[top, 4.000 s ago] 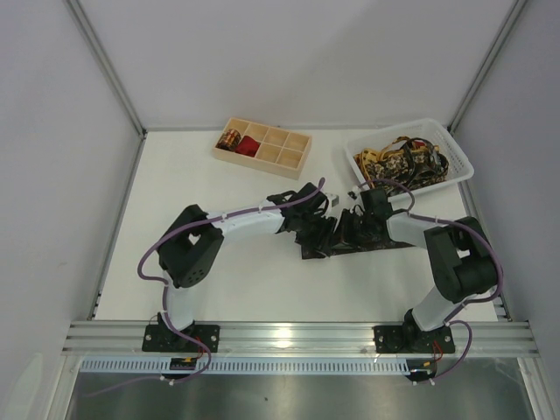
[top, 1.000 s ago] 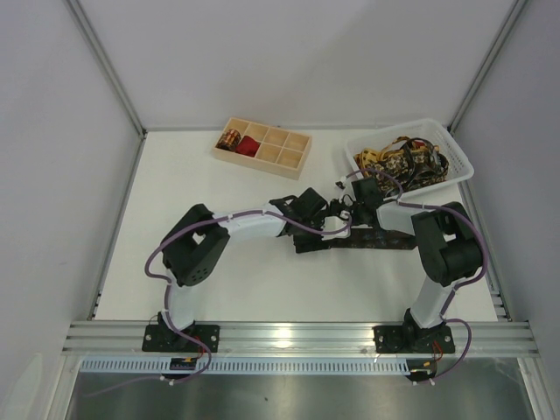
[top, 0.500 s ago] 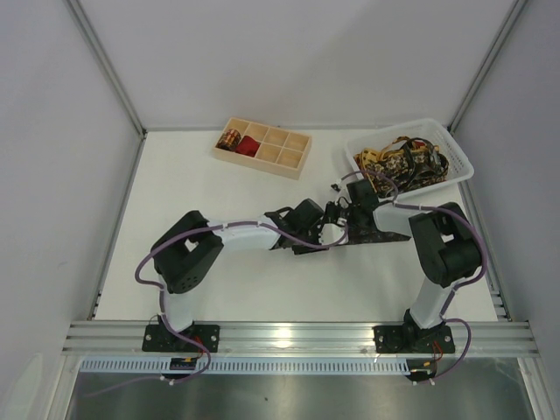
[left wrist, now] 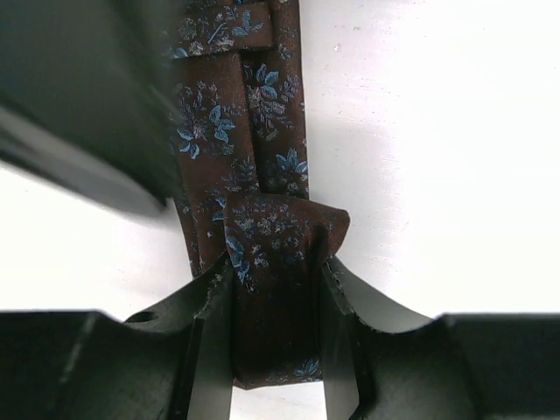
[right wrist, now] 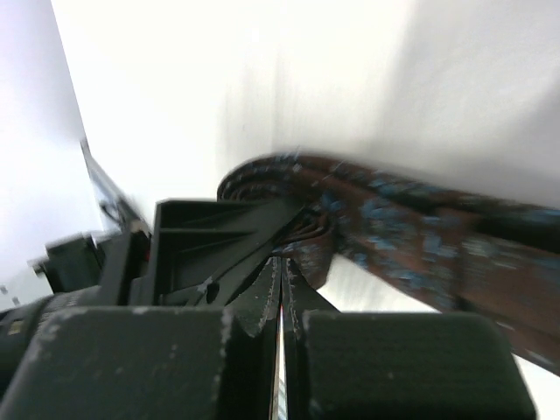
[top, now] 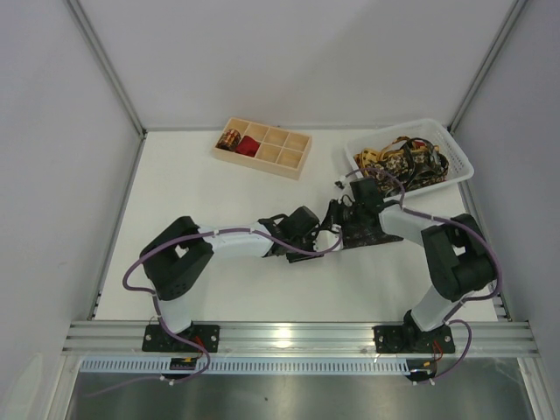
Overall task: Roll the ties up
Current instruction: Roll the tie
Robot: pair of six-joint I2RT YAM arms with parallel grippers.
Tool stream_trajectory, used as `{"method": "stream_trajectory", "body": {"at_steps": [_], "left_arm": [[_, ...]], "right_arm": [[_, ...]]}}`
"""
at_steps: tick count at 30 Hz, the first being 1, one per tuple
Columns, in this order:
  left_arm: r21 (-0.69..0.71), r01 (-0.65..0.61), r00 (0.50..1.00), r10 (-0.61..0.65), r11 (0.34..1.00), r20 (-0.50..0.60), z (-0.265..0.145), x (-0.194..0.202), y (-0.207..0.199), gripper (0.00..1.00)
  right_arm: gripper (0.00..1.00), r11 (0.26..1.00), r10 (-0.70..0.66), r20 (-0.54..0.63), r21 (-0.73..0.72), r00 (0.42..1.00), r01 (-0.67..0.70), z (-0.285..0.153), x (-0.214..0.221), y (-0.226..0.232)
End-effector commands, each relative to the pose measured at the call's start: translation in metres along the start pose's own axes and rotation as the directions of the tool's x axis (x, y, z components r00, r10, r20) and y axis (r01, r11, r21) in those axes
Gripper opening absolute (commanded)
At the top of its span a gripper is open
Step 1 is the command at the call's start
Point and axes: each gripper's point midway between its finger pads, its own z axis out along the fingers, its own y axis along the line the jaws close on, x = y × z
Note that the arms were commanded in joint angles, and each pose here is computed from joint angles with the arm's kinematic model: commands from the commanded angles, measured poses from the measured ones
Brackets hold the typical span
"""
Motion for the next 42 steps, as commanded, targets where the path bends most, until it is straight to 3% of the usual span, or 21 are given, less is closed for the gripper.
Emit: {"method": "stream_trajectory", "body": {"at_steps": [1,8,12,17,24,31,37,42], "left_arm": [[0.081,0.035,0.999,-0.032,0.996,-0.039,0.007,0.013,-0.024,0.4],[0.087,0.04,0.999,-0.037,0.995,-0.036,0.008,0.012,-0.025,0.4],[0.09,0.043,0.999,-0.04,0.995,-0.031,0.008,0.01,-0.025,0.4],[0.09,0.045,0.999,-0.042,0.995,-0.033,0.008,0.011,-0.026,0.4],[0.083,0.072,0.996,-0.068,0.994,-0.057,0.011,0.017,-0.021,0.38],[0.085,0.081,0.995,-0.076,0.993,-0.058,0.008,0.018,-0.02,0.38],[0.084,0.082,0.996,-0.078,0.993,-0.049,0.007,0.014,-0.018,0.38],[0.091,0.086,0.996,-0.082,0.992,-0.039,0.005,0.011,-0.019,0.38]], "right_arm": [[0.0,1.0,-0.001,0.148,0.022,0.989,-0.002,-0.032,-0.04,0.003],[0.0,0.993,0.04,0.207,0.098,0.977,-0.061,-0.022,-0.078,-0.034],[0.0,0.972,0.044,0.236,0.213,0.971,-0.096,-0.009,-0.084,-0.072],[0.0,0.947,0.097,0.218,0.279,0.971,-0.158,-0.004,-0.051,-0.104],[0.0,0.938,0.134,0.203,0.29,0.97,-0.19,-0.02,0.0,-0.111],[0.0,0.939,0.112,0.178,0.304,0.978,-0.163,-0.027,0.019,-0.109],[0.0,0.912,-0.028,0.23,0.405,0.973,-0.07,-0.039,-0.024,-0.109],[0.0,0.885,0.008,0.3,0.443,0.954,-0.147,-0.055,-0.068,-0.124]]}}
